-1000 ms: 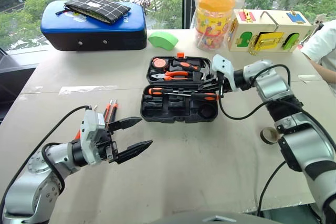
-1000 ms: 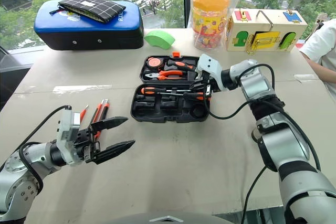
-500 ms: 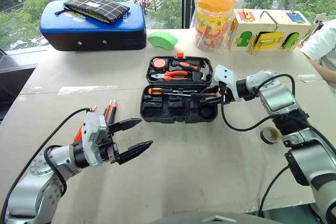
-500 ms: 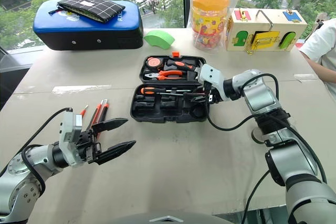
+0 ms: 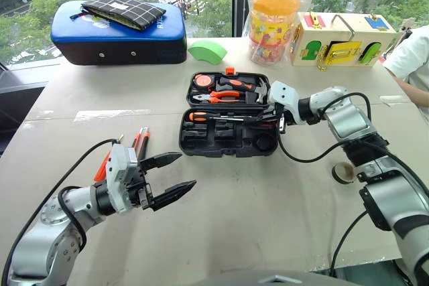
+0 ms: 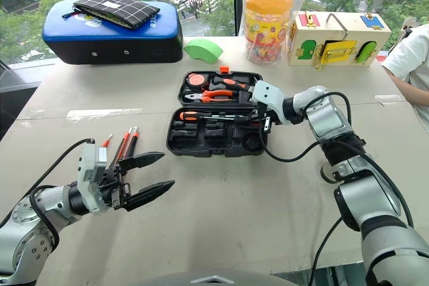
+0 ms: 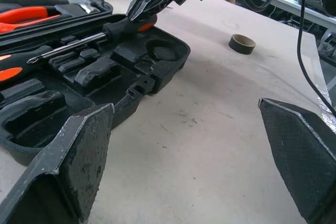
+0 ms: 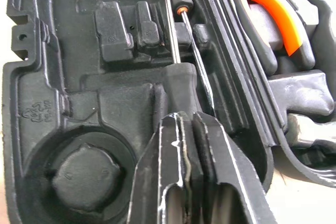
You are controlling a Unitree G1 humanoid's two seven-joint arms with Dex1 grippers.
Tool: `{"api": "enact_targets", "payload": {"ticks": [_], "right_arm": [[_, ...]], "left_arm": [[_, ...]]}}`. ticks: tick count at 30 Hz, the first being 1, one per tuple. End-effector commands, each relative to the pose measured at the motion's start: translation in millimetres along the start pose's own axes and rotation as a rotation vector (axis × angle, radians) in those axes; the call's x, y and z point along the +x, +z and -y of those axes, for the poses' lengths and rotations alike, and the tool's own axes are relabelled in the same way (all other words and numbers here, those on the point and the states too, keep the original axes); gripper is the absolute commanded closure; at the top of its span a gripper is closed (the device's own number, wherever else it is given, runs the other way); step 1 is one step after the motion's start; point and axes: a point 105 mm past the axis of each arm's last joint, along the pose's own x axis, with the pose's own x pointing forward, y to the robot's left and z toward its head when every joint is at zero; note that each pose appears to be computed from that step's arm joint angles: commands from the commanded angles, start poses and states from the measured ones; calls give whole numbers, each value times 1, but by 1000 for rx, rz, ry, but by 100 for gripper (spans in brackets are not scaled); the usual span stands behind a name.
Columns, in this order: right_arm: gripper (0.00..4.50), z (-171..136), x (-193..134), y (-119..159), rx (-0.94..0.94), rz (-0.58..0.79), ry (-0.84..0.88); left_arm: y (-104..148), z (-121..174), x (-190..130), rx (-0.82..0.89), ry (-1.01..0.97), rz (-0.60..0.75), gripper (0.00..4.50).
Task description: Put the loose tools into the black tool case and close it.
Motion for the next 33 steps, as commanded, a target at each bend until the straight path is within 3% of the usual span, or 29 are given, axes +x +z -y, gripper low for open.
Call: {"api": "enact_targets", "payload": {"ticks": [1, 6, 11, 17, 18, 20, 22, 23, 33], "right_arm": [[446, 0, 6, 4, -22, -1, 17], [446, -5, 12, 12, -58, 9, 68], [228, -1, 7, 17, -77, 5, 48], [228, 4, 8, 4, -57, -43, 21], [278, 5, 10, 3, -53, -45, 20], [332, 4, 12, 2, -48, -44, 25], [431, 2, 15, 5, -42, -34, 46], [444, 1, 16, 6, -47, -30, 49], [444, 5, 16, 26, 89, 126, 30]], "left_arm": [[9, 4, 1, 51, -12, 12, 0], [10, 4, 3, 53, -10, 15, 0], [10, 5, 3, 51, -5, 17, 0], [7, 7, 5, 44, -7, 19, 0], [7, 7, 5, 44, -7, 20, 0], [7, 7, 5, 44, -5, 20, 0], [6, 7, 4, 43, -3, 17, 0], [5, 7, 3, 43, -2, 17, 0], [5, 9, 0, 44, 31, 15, 0]]}}
